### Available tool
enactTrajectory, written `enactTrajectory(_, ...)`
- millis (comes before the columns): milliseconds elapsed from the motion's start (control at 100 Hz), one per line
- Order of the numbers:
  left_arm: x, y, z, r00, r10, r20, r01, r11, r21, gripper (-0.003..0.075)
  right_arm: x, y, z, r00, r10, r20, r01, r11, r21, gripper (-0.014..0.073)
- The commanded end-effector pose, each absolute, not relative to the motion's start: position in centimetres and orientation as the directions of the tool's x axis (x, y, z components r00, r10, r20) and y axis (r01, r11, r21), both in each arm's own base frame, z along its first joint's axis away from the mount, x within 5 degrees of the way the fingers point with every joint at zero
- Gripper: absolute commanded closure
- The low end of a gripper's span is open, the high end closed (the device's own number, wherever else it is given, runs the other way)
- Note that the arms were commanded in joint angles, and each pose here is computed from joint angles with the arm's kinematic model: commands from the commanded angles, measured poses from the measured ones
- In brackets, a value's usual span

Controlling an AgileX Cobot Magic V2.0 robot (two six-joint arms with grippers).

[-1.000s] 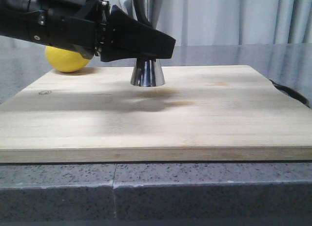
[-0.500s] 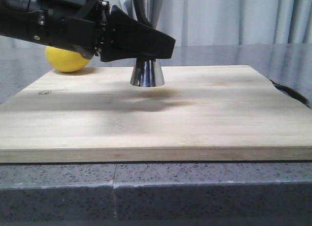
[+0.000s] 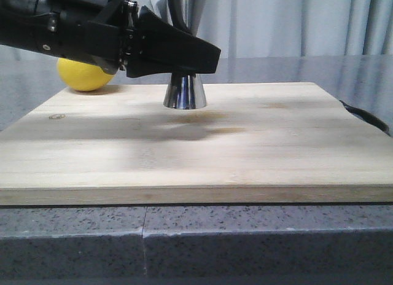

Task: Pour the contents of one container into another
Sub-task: 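Tilt the beaker with the right gripper over the jigger cup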

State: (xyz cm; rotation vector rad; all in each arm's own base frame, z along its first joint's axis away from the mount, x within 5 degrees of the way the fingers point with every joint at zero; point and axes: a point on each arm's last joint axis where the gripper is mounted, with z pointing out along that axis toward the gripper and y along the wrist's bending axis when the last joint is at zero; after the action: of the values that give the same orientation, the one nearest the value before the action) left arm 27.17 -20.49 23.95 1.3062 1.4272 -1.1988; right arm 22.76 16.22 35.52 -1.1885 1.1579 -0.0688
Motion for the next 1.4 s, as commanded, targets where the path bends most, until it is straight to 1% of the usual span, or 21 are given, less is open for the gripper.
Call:
enactTrajectory(0, 26.18, -20.73, 27.42, -0.073, 0.042, -0.996, 0.994, -0.082, -0.076, 0.0739, 22.15, 16.30, 37.68, 0.543, -0.526, -0.655, -0.465, 0.460, -0.756, 0.0380)
enactTrajectory(80, 26.18, -20.73, 27.42, -0.073, 0.042, -0.996, 0.994, -0.082, -0.076, 0.0739, 22.14, 16.31, 37.66, 0.546, -0.530, -0.649, -0.463, 0.455, -0.761, 0.0380)
enactTrajectory(230, 26.18, -20.73, 27.42, -0.075, 0.042, -0.996, 0.994, -0.081, -0.078, 0.0739, 22.08, 16.36, 37.55, 0.568, -0.552, -0.611, -0.446, 0.417, -0.792, 0.0380)
enactTrajectory(470, 26.18, -20.73, 27.42, -0.075, 0.042, -0.996, 0.994, -0.081, -0.078, 0.0739, 22.04, 16.40, 37.45, 0.583, -0.569, -0.580, -0.432, 0.387, -0.814, 0.0380)
enactTrajectory(580, 26.18, -20.73, 27.42, -0.075, 0.042, -0.996, 0.994, -0.081, -0.078, 0.0739, 22.02, 16.42, 37.36, 0.595, -0.583, -0.553, -0.420, 0.361, -0.833, 0.0380)
enactTrajectory(780, 26.18, -20.73, 27.42, -0.075, 0.042, -0.996, 0.994, -0.081, -0.078, 0.0739, 22.06, 16.37, 37.29, 0.593, -0.594, -0.543, -0.415, 0.352, -0.839, 0.0380)
enactTrajectory(950, 26.18, -20.73, 27.42, -0.075, 0.042, -0.996, 0.994, -0.081, -0.078, 0.0739, 22.16, 16.27, 37.11, 0.590, -0.623, -0.513, -0.402, 0.325, -0.856, 0.0380)
enactTrajectory(1130, 26.18, -20.73, 27.42, -0.075, 0.042, -0.996, 0.994, -0.081, -0.078, 0.0739, 22.16, 16.26, 37.08, 0.592, -0.626, -0.507, -0.399, 0.319, -0.860, 0.0380)
enactTrajectory(1260, 26.18, -20.73, 27.42, -0.075, 0.042, -0.996, 0.994, -0.081, -0.078, 0.0739, 22.13, 16.28, 37.00, 0.605, -0.638, -0.477, -0.384, 0.290, -0.876, 0.0380)
enactTrajectory(1390, 26.18, -20.73, 27.42, -0.075, 0.042, -0.996, 0.994, -0.081, -0.078, 0.0739, 22.13, 16.28, 36.97, 0.609, -0.643, -0.464, -0.379, 0.279, -0.883, 0.0380)
